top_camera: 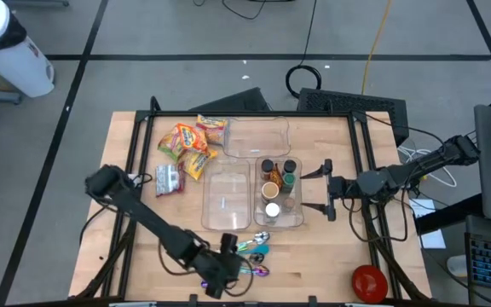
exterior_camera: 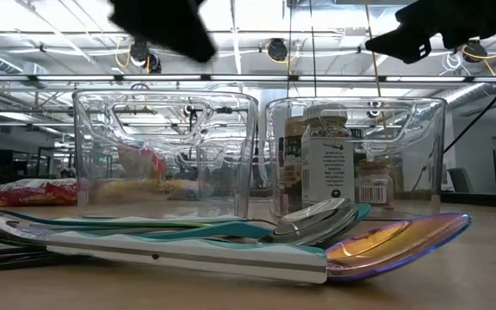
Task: Pick & Place Food Item
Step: Put the blue patterned spoon into the bottom left transparent bin
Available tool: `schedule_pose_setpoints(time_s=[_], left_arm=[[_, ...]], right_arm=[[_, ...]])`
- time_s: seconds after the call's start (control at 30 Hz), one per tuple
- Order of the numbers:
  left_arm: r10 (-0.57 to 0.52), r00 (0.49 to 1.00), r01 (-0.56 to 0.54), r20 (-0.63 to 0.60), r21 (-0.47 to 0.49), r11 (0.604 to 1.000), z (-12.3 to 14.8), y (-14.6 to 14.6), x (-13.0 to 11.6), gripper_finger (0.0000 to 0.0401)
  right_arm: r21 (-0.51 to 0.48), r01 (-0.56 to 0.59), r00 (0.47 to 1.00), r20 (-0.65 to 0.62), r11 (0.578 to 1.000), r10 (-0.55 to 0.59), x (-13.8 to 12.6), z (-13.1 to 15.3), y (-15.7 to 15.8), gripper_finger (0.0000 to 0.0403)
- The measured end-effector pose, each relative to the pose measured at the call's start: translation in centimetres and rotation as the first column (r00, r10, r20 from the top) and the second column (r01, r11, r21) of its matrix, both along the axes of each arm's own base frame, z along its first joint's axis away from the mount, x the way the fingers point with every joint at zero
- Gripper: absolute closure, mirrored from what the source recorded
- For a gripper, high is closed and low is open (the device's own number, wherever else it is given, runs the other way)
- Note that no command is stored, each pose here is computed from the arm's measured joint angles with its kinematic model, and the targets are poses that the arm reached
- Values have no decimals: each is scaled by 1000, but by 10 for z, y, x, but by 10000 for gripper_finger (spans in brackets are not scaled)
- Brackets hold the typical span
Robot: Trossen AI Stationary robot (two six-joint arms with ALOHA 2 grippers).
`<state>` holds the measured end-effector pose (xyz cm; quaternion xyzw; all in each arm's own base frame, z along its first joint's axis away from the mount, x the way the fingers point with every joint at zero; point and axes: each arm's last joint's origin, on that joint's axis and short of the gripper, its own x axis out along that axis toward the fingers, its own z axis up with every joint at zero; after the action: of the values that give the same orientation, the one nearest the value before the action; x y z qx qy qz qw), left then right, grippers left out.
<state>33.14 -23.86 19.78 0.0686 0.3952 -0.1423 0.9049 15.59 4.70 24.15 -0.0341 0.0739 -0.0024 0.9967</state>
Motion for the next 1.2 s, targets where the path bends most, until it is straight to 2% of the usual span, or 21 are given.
schedule_pose_setpoints(time_s=[0.13,0.37,0.67,0.77,1.07,1.2], left_arm=[[-14,998,18,-66,50,999,-27,-1,4,130],[-18,986,12,-164,-36,999,-57,2,15,130],[-56,985,49,-164,-43,998,-69,-2,19,141],[-54,986,49,-161,-34,998,-69,-2,19,175],[-75,986,72,-148,-25,997,-68,0,20,323],[-81,985,80,-149,-16,997,-69,2,22,365]], right_arm=[[-5,-1,1000,2,1000,1,0,0,0,23],[-17,-3,1000,3,1000,3,0,0,0,23],[-26,-4,1000,3,1000,4,0,0,0,23],[-25,-4,1000,3,1000,4,0,0,0,23],[-25,-4,1000,2,1000,4,0,0,0,23],[-25,-4,1000,2,1000,4,0,0,0,23]])
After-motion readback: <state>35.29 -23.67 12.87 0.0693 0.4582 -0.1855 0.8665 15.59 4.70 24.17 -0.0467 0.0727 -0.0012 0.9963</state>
